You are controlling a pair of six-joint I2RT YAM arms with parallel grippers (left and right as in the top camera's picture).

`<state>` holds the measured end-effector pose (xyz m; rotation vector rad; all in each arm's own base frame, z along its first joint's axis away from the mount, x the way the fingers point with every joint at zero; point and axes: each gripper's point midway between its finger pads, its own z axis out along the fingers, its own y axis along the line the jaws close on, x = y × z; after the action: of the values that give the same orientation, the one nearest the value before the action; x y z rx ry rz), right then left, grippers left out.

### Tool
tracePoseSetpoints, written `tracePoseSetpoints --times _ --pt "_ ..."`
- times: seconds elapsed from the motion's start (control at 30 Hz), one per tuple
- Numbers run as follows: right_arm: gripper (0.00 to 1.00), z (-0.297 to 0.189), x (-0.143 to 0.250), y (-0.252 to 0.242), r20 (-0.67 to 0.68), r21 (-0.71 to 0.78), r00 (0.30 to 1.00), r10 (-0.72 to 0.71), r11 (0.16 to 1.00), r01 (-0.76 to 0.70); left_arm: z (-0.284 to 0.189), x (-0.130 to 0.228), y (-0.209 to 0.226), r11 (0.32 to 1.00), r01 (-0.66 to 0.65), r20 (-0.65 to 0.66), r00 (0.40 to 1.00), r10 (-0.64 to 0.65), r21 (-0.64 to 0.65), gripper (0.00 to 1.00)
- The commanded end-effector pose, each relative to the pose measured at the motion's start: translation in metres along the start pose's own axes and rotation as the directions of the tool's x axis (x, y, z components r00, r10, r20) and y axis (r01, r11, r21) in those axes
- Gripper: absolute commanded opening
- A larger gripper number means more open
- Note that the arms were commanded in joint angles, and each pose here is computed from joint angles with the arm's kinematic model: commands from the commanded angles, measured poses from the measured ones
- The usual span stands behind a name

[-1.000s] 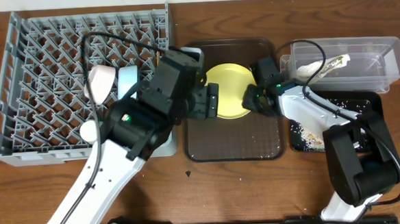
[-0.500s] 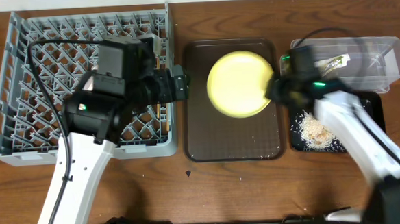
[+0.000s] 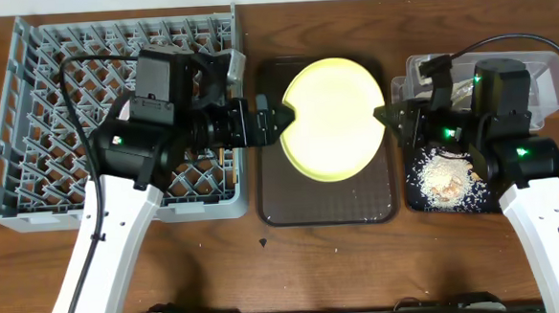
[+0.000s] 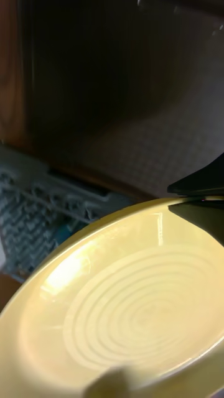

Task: Sort waste into correct bins and load items into the dishwasher
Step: 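Take the yellow plate with the left gripper from the right gripper, then carry the yellow plate with the left gripper and stand it in the rack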

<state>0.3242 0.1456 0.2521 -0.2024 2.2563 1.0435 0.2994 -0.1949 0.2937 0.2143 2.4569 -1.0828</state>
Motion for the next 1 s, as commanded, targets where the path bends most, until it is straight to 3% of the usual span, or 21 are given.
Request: tracePoseSetpoints --times 0.0,0.07,0.17,0.23,0.33,0.47,0.6,0.67,0.77,0.8,0.97 --pt "0.01 0.001 0.004 0.025 -0.017 -0.105 0.998 -0.068 0.992 0.066 0.001 0.011 -0.028 0.986 -0.081 -0.050 0.995 0.089 0.143 0.93" --pt "0.01 0.002 0.004 0.030 -0.016 -0.116 0.997 -0.080 0.990 0.077 0.003 0.015 -0.033 0.982 -0.106 -0.060 0.991 0.117 0.156 0.90" --pt "0.01 0.006 0.006 0.043 -0.022 -0.161 0.994 -0.108 0.981 0.103 0.006 0.020 -0.038 0.974 -0.150 -0.068 0.984 0.163 0.167 0.73" --pt "0.01 0.008 0.007 0.050 -0.023 -0.180 0.992 -0.128 0.976 0.122 0.008 0.021 -0.038 0.975 -0.160 -0.069 0.983 0.172 0.156 0.50" --pt "0.01 0.010 0.007 0.053 -0.018 -0.184 0.989 -0.144 0.973 0.138 0.009 0.021 -0.032 0.980 -0.158 -0.069 0.984 0.167 0.121 0.25" --pt "0.02 0.011 0.004 0.047 -0.007 -0.146 0.989 -0.147 0.979 0.144 0.008 0.017 -0.009 0.988 -0.151 -0.054 0.987 0.149 -0.023 0.08" --pt "0.22 0.013 0.002 0.034 -0.003 -0.072 0.991 -0.136 0.988 0.135 -0.010 0.010 0.032 0.946 -0.142 -0.006 0.989 0.147 -0.292 0.08" --pt "0.32 0.013 0.003 0.023 -0.007 -0.012 0.993 -0.121 0.993 0.121 -0.027 0.006 0.052 0.890 -0.131 0.026 0.987 0.158 -0.437 0.08" --pt "0.40 0.013 0.007 0.010 -0.022 0.056 0.995 -0.097 0.994 0.098 -0.068 -0.001 0.085 0.735 -0.090 0.081 0.978 0.194 -0.672 0.08" --pt "0.41 0.013 0.009 0.007 -0.028 0.073 0.996 -0.090 0.993 0.092 -0.092 -0.005 0.100 0.630 -0.059 0.104 0.970 0.218 -0.774 0.08" --pt "0.43 0.012 0.014 -0.002 -0.046 0.118 0.997 -0.068 0.990 0.073 -0.161 -0.017 0.130 0.285 0.002 0.092 0.949 0.302 -0.958 0.08"
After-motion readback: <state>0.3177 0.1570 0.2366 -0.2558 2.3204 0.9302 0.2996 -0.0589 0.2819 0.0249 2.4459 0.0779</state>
